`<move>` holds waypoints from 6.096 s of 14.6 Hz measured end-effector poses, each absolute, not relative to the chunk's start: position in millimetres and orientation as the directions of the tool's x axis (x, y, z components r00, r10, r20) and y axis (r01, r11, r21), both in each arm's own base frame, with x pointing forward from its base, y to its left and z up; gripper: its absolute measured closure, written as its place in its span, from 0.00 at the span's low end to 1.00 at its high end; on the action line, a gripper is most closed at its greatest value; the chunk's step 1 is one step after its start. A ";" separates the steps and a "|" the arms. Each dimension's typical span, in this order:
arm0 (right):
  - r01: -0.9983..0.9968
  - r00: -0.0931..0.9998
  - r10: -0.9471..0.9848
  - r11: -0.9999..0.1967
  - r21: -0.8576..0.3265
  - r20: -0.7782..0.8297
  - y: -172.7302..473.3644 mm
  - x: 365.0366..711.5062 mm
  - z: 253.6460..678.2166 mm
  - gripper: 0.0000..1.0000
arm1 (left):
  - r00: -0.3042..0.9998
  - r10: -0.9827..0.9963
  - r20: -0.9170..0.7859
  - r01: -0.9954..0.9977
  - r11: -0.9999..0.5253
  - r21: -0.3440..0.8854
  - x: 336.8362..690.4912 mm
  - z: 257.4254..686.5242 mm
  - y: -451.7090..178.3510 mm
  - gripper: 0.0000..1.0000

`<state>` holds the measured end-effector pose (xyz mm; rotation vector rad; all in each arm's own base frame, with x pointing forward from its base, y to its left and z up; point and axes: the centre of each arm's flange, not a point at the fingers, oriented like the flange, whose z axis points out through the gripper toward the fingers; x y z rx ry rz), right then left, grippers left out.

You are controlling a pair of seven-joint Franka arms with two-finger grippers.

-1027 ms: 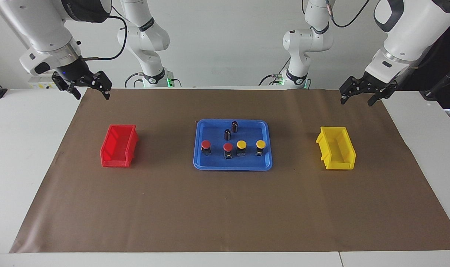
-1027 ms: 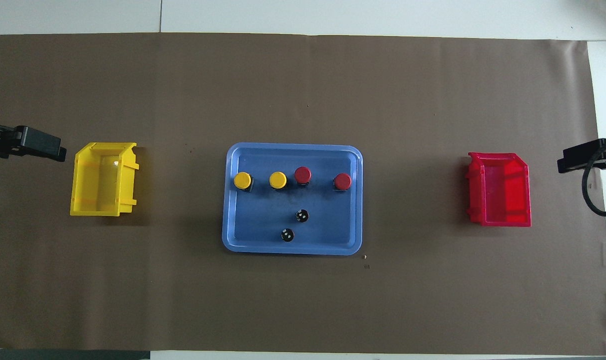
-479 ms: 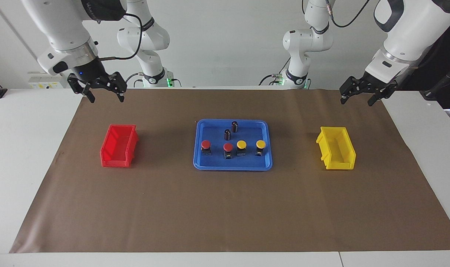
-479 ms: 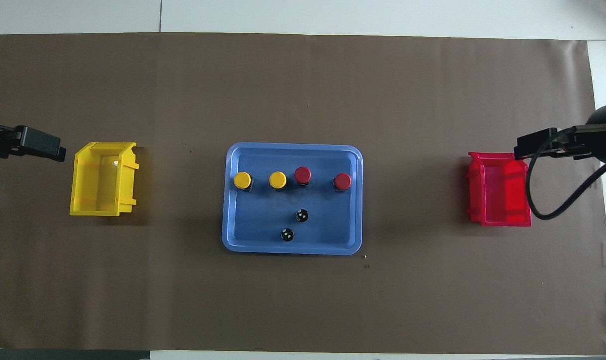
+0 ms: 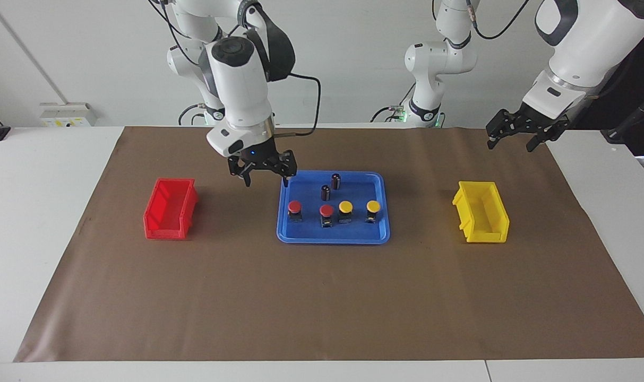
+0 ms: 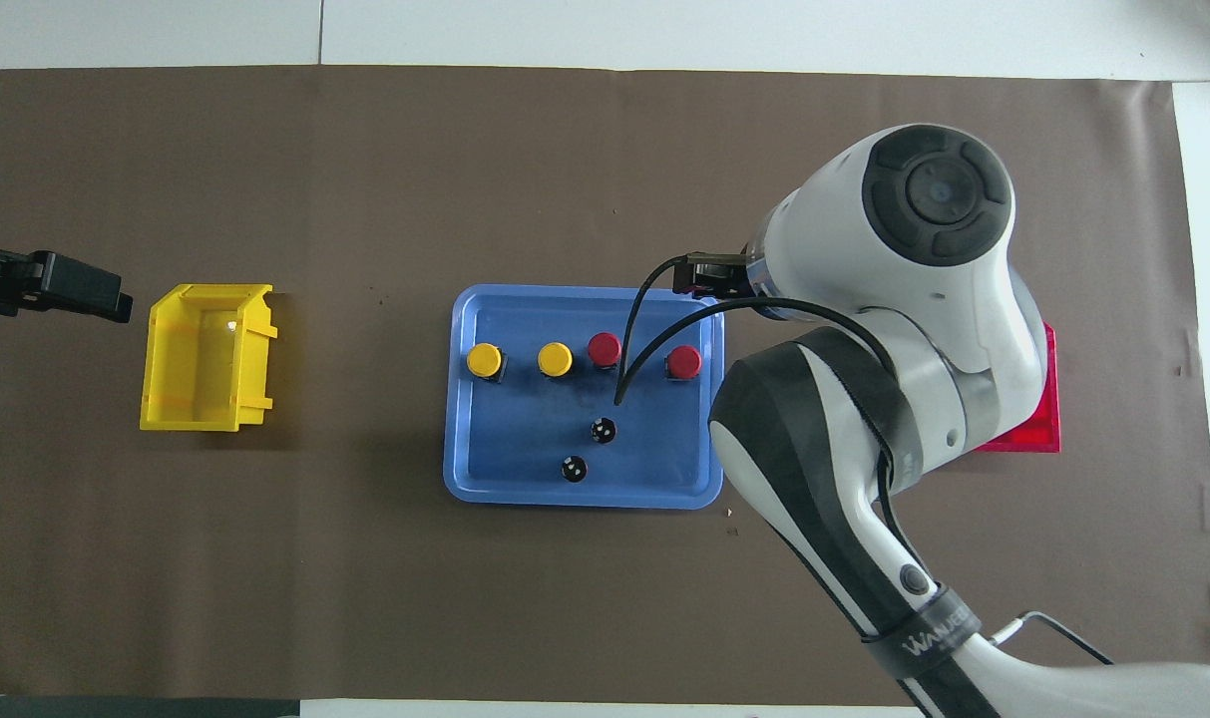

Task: Sort red and yellow buttons by color
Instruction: 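Reach the right gripper to the red button farthest from the yellow ones and grasp it, then carry the red button to the red bin while the left gripper grasps a yellow button, then move the yellow button into the yellow bin with the left gripper, then grasp the second red button with the right gripper and lift it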

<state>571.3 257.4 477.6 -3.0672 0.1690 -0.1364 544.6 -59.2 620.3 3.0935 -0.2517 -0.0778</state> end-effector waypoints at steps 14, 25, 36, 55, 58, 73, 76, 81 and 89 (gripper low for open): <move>-0.042 0.995 -0.048 -0.997 -0.064 0.090 296.8 530.7 364.6 0.13 | 0.986 -0.162 -0.047 -0.161 -0.986 0.041 544.5 620.3 -59.2 0.00; -0.013 0.997 -0.016 -0.999 -0.051 0.075 293.7 524.7 348.2 0.41 | 0.985 -0.169 -0.046 -0.167 -0.985 0.041 543.9 620.9 -62.0 0.00; 0.071 0.997 0.072 -0.997 0.013 0.002 92.3 571.4 516.8 0.59 | 0.997 -0.055 0.053 -0.058 -0.996 0.062 534.6 486.7 -247.7 0.05; 0.178 0.983 0.179 -0.984 0.024 0.036 -57.3 480.2 372.6 0.59 | 1.000 -0.007 0.027 -0.008 -0.999 0.034 505.9 371.8 -335.1 0.59; 0.175 0.984 0.176 -0.984 0.022 0.033 -57.9 472.9 359.6 0.59 | 1.000 0.004 -0.001 0.004 -1.000 0.009 516.8 420.8 -328.0 0.59; 0.186 0.982 0.187 -0.982 0.021 0.024 -53.8 489.4 395.8 0.42 | 0.979 -0.201 -0.026 -0.202 -0.979 -0.007 554.3 466.2 -26.4 0.59; 0.165 0.986 0.165 -0.986 0.010 0.003 -19.9 516.0 466.8 0.34 | 0.976 -0.215 -0.032 -0.215 -0.977 -0.006 543.1 437.5 -25.6 0.59; 0.020 0.995 0.017 -0.999 -0.032 0.095 195.0 554.3 542.9 0.29 | 0.976 -0.216 -0.022 -0.216 -0.976 -0.006 525.4 389.5 -21.9 0.59; -0.009 0.994 -0.009 -1.000 -0.005 0.110 396.2 570.5 406.5 0.38 | 0.974 -0.224 -0.022 -0.224 -0.975 -0.005 523.7 384.6 -5.2 0.59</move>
